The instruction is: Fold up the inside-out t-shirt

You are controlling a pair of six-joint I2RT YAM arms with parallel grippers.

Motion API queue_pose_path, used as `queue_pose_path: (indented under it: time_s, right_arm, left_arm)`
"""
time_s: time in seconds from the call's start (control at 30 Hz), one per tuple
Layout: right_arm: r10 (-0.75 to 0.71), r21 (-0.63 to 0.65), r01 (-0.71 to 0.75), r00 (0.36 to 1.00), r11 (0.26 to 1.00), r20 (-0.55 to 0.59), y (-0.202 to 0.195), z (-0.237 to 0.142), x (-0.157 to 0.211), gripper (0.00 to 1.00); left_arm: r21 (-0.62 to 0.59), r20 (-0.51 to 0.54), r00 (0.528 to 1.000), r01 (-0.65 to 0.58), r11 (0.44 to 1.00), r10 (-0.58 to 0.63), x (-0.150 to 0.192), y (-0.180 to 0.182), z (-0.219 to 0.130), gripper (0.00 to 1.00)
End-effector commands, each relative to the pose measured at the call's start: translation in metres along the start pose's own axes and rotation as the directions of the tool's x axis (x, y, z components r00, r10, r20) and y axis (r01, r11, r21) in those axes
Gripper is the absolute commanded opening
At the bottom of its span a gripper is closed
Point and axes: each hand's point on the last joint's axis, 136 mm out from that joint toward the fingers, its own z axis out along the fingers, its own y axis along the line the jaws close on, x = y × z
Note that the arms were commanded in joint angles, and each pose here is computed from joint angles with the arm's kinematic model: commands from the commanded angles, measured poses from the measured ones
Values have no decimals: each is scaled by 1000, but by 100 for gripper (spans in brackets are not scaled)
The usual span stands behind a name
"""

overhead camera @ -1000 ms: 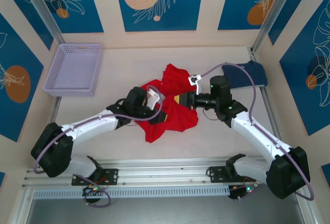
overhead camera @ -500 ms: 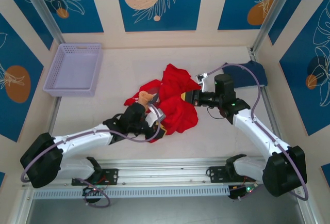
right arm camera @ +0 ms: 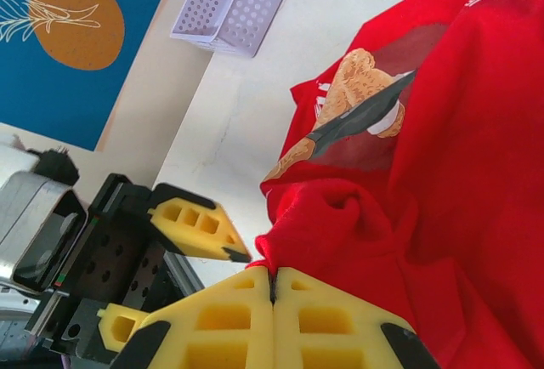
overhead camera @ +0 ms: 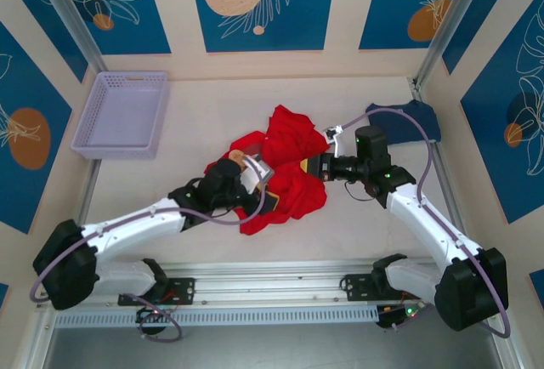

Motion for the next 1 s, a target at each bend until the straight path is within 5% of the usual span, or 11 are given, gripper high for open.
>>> queue_pose_path:
  time_s: [0.0, 0.33, 0.53, 0.7, 0.97]
  right_arm:
    - [-18, -33, 18, 1000, 999, -7, 6, -1, 3, 0]
    - [-17, -32, 17, 1000, 999, -8, 5, -2, 7, 0]
    - [-39, -4, 39, 999, 999, -6, 1, -4, 8, 0]
    - [-128, 104, 124, 991, 987, 36, -2, -11, -3, 0]
    - [-364, 411, 335, 931, 848, -7, -5, -8, -23, 0]
  left_arm:
    - [16, -1, 1000, 21, 1000, -21, -17, -3, 15, 51]
    - [-20, -25, 1000, 3, 1000, -3, -41, 7, 51, 50]
    - [-42, -32, 999, -19, 999, 18, -49, 12, 52, 19]
    - [63, -29, 999, -30, 998, 32, -61, -12, 19, 1]
    - [245, -83, 989, 143, 959, -126, -68, -50, -40, 0]
